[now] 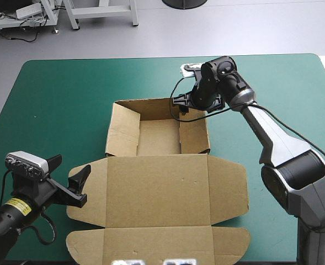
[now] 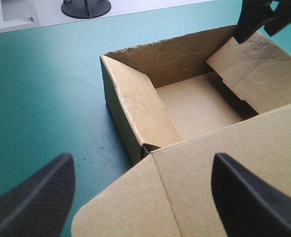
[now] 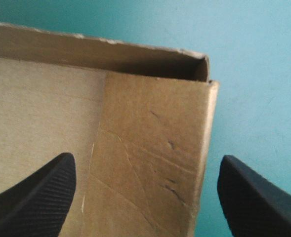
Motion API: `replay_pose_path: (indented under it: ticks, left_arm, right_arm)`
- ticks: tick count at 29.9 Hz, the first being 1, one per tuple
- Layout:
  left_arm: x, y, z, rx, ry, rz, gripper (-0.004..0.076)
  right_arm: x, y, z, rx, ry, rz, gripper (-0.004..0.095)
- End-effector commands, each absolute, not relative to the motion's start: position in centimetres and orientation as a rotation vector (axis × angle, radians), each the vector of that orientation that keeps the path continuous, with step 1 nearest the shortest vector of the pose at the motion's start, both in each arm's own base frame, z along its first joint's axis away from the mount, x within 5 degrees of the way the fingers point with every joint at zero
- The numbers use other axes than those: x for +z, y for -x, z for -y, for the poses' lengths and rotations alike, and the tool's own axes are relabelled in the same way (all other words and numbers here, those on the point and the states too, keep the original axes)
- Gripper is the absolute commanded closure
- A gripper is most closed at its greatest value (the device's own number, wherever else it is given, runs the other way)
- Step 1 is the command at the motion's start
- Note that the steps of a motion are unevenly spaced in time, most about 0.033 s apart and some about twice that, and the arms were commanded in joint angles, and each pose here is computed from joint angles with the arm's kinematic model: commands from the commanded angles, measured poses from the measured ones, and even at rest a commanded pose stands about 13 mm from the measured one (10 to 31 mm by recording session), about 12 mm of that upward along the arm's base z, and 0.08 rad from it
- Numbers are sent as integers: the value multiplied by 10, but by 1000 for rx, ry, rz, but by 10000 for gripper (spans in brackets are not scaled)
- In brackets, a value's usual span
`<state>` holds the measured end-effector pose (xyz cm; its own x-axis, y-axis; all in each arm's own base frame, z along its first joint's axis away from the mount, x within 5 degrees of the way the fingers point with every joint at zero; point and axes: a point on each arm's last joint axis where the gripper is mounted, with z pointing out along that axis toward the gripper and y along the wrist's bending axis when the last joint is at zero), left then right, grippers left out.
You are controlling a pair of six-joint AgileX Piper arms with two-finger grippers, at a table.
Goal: Fold the box
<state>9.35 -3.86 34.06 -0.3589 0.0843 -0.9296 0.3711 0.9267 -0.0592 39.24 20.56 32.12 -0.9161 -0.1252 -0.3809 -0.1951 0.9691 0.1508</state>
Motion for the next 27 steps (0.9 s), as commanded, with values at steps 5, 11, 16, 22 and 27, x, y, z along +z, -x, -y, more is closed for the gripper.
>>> replay_pose_path:
  ticks: [5, 11, 16, 22, 27]
  left_arm:
    - [354, -95, 39, -331, -310, -1845, 174]
    - [354, -95, 39, -324, -312, -1843, 174]
    - [354, -95, 39, -322, -313, -1843, 174]
    - [354, -95, 39, -320, -316, -1847, 174]
    - [353, -95, 39, -320, -318, -1852, 174]
  right_arm:
    - [315, -377, -201, 287, 217, -2815, 166]
    - [303, -376, -197, 219, 225, -2846, 167]
    - [304, -376, -197, 227, 224, -2843, 277]
    - [304, -377, -197, 217, 254, -2838, 912]
    - [308, -377, -195, 206, 286, -2820, 912]
